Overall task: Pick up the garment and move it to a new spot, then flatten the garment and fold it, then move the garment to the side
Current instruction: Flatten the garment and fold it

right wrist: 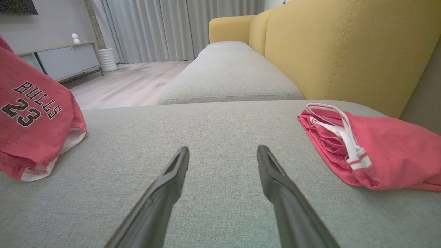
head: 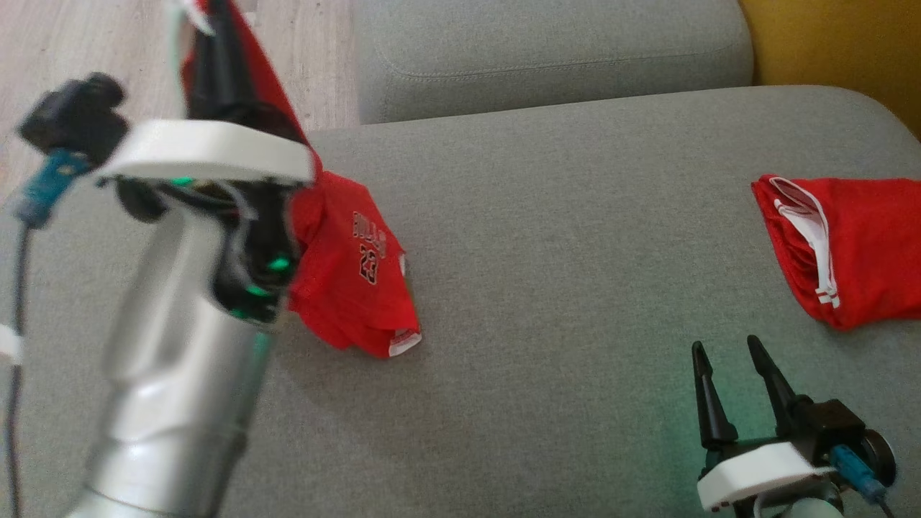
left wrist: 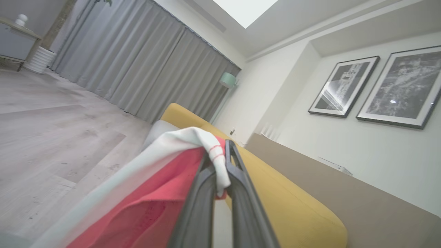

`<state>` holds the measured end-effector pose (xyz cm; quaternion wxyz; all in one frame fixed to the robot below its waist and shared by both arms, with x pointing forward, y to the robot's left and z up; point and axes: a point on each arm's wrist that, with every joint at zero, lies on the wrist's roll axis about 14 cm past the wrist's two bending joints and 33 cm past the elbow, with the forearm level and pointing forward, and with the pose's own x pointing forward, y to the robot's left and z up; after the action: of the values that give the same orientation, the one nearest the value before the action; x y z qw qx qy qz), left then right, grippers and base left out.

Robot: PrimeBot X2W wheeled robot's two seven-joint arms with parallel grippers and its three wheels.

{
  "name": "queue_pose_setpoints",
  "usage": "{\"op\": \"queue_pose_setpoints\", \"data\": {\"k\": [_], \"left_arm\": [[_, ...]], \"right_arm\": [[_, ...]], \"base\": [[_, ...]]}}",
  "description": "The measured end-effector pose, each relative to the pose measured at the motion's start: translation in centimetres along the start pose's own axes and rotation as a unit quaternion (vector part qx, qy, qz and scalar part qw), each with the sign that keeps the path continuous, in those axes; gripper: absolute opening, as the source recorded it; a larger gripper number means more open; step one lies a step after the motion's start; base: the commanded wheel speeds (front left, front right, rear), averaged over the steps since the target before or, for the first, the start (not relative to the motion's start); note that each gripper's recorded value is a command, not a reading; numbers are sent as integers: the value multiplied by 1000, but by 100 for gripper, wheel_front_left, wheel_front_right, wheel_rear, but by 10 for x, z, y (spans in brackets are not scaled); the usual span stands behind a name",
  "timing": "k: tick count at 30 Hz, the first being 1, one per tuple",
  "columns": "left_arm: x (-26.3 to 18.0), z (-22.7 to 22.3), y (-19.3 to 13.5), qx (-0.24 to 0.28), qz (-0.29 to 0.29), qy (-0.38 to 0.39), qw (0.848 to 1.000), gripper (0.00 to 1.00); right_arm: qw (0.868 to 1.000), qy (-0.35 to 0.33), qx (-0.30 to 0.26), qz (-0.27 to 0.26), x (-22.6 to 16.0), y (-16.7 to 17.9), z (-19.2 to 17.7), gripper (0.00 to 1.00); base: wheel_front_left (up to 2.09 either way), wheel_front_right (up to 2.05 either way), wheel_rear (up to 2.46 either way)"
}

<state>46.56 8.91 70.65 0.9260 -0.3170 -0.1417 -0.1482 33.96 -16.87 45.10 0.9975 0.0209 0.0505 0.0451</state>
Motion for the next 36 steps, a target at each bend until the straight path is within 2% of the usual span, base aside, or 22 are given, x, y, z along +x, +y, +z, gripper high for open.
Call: {"op": "queue_pose_setpoints", "data": {"k": [4, 8, 13, 15, 22, 23, 24, 25, 26, 32, 36], "left_arm": [[-11, -34, -31, -8, -29, 31, 999, 0], [-47, -109, -51, -27, -46, 128, 990, 0], [-94, -186, -76, -52, -76, 246, 965, 0], [-106, -205, -90, -66, -90, 275, 955, 0], [-128, -254, -116, -62, -139, 348, 925, 0], [-129, -259, -118, -64, -143, 356, 921, 6], [-131, -264, -120, -62, -148, 365, 917, 23], [-133, -270, -122, -65, -152, 375, 912, 52], [-138, -275, -126, -72, -159, 387, 905, 100], [-181, -303, -137, -78, -192, 473, 857, 100], [-184, -303, -136, -80, -191, 479, 853, 100]], "right_arm": [[1000, 1, 0, 1, -1, 1, -1, 100], [1000, 6, 5, -1, -3, 1, -4, 100], [1000, 6, 12, -9, -4, -3, -4, 100], [1000, 2, 12, -14, -2, -6, -1, 100], [999, 12, 18, -41, -6, -22, -7, 100], [999, 16, 18, -47, -8, -25, -10, 100], [998, 19, 19, -51, -9, -27, -11, 100], [998, 19, 21, -56, -9, -30, -11, 100], [998, 20, 22, -60, -9, -33, -12, 100], [996, 26, 22, -77, -10, -43, -15, 100], [996, 25, 22, -77, -9, -44, -14, 100]], "base": [[0, 0, 0], [0, 0, 0], [0, 0, 0], [0, 0, 0], [0, 0, 0], [0, 0, 0], [0, 0, 0], [0, 0, 0], [0, 0, 0], [0, 0, 0], [0, 0, 0]]}}
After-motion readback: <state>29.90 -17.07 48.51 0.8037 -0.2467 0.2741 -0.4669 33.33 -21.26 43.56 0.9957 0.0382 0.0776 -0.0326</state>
